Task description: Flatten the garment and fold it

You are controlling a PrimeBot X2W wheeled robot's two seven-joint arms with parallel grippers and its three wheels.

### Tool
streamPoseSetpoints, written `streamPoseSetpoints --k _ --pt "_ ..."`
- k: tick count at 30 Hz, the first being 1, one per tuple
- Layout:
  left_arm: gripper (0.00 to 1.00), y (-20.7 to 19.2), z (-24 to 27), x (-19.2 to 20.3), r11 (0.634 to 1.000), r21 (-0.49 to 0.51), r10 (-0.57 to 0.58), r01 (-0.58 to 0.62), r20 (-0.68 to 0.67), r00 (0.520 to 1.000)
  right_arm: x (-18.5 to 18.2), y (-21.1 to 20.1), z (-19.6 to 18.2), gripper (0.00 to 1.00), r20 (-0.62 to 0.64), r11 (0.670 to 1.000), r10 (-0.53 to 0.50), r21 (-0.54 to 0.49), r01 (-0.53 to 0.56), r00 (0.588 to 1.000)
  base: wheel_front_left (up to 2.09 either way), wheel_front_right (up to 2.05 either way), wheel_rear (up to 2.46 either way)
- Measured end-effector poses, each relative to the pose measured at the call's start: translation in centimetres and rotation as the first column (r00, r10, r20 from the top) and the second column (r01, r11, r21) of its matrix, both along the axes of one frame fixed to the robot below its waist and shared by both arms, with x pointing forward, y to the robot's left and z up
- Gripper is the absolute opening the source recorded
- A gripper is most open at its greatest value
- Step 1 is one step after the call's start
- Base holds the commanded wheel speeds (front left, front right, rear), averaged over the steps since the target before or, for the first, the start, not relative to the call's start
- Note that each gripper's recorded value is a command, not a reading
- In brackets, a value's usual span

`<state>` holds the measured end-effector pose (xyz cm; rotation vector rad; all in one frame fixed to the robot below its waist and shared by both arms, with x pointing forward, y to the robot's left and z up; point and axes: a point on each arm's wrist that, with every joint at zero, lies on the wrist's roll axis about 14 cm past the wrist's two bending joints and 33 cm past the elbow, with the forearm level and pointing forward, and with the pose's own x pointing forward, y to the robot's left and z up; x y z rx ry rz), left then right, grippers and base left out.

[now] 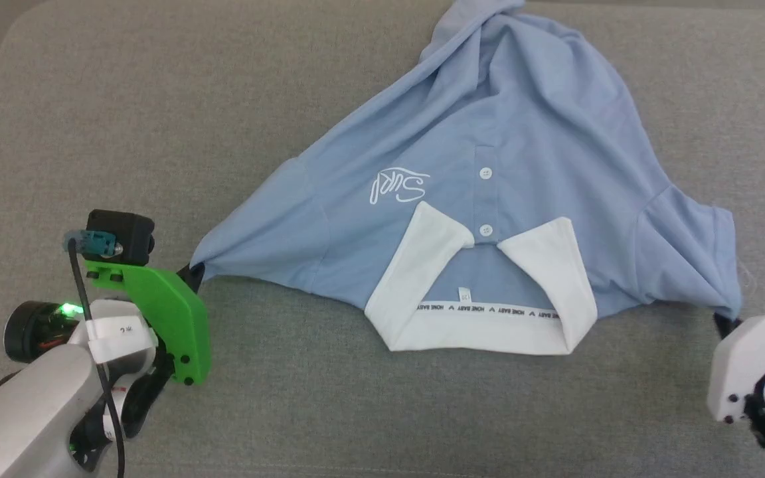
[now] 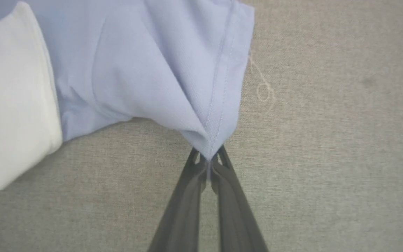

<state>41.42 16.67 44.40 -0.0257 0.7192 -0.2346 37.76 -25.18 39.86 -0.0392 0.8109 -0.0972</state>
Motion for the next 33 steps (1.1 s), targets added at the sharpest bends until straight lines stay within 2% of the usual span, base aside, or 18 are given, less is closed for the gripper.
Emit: streamPoseSetpoints --k 5,9,12,16,20,25,29,31,33 --pt "0.00 -0.4 2.6 0.3 1.000 -0.026 -0.010 0.012 0.082 0.997 1.0 -2.2 5.0 0.00 0.147 0.998 0.029 -0.056 -0.021 0.989 0.00 0.00 0.00" --pt "0.00 -0.5 5.7 0.8 0.999 -0.041 -0.020 0.027 0.173 0.985 1.9 -3.6 9.3 0.00 0.266 0.995 0.063 -0.092 -0.040 0.962 0.00 0.00 0.00" --pt "0.00 -0.6 8.7 1.3 0.998 -0.047 -0.029 0.043 0.255 0.967 2.7 -4.4 13.4 0.00 0.369 0.992 0.093 -0.118 -0.052 0.925 0.00 0.00 0.00" --pt "0.00 -0.6 14.1 2.1 0.996 -0.034 -0.058 0.078 0.398 0.916 3.6 -5.1 19.4 0.00 0.510 0.991 0.114 -0.121 -0.061 0.852 0.00 0.00 0.00" --pt "0.00 -0.6 20.3 2.7 0.994 -0.025 -0.072 0.102 0.546 0.834 4.2 -5.1 25.7 0.00 0.640 0.990 0.139 -0.114 -0.085 0.755 0.00 0.00 0.00" --pt "0.00 -0.7 29.1 2.6 0.991 -0.030 -0.066 0.129 0.731 0.679 4.0 -5.9 32.5 0.00 0.757 0.989 0.144 -0.120 -0.081 0.638 0.00 0.00 0.00" --pt "0.00 0.0 34.3 2.7 0.992 -0.026 -0.051 0.125 0.819 0.572 4.5 -6.1 35.9 0.00 0.794 0.988 0.152 -0.120 -0.094 0.588 0.00 0.00 0.00" --pt "0.00 0.3 36.3 3.0 0.991 -0.032 -0.042 0.128 0.845 0.533 5.0 -5.9 37.4 0.00 0.808 0.987 0.160 -0.121 -0.105 0.567 0.00 0.00 0.00" --pt "0.00 0.5 37.3 3.5 0.992 -0.013 -0.056 0.129 0.854 0.517 5.6 -5.8 38.6 0.00 0.819 0.985 0.168 -0.125 -0.116 0.548 0.00 0.00 0.00"
